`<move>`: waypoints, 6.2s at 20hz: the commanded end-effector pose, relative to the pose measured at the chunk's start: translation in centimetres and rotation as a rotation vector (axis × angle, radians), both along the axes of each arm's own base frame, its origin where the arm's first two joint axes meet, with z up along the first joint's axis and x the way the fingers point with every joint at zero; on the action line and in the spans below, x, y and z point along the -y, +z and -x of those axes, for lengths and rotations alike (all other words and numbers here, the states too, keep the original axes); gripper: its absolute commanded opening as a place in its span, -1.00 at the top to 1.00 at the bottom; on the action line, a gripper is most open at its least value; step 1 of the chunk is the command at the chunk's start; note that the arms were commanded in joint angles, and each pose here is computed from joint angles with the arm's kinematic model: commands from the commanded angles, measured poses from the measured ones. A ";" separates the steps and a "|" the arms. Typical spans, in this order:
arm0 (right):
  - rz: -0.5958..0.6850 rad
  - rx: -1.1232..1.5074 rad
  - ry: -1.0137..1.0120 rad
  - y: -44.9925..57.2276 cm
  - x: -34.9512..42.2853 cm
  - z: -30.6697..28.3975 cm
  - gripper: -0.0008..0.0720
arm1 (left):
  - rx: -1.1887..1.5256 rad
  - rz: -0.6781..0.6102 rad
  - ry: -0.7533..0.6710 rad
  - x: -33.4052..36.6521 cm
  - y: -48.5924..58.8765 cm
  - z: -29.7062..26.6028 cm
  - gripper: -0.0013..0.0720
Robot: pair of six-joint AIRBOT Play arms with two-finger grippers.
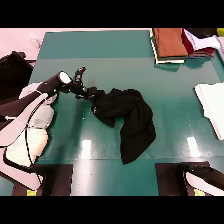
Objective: Fold the shirts.
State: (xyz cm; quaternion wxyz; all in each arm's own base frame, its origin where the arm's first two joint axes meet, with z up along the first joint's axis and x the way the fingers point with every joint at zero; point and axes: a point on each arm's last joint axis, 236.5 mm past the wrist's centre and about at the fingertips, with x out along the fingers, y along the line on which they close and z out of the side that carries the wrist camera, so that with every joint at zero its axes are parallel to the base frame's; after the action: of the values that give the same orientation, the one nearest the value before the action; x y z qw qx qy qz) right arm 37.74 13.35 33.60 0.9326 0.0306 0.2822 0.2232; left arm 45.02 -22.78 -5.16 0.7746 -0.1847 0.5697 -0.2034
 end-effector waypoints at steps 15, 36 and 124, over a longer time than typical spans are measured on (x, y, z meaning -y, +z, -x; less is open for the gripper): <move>-0.179 -0.999 -0.108 -39.5 0.4 11.5 -0.33 | 0.358 -0.157 0.011 -7.9 15.0 -4.4 0.91; -0.028 0.258 -0.240 6.6 8.5 11.0 0.92 | 1.555 -0.163 0.234 -15.5 64.3 20.5 0.92; -0.124 -1.009 -0.254 -41.0 12.6 12.6 0.91 | 0.125 -0.027 0.152 -11.1 9.5 8.1 0.91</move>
State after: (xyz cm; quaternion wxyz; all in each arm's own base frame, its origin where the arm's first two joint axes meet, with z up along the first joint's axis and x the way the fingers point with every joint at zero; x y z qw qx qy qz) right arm 25.19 -0.33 -7.55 0.6970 0.2378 0.6732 0.0665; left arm 37.07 -11.68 4.19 0.8256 -0.2047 0.5054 -0.1454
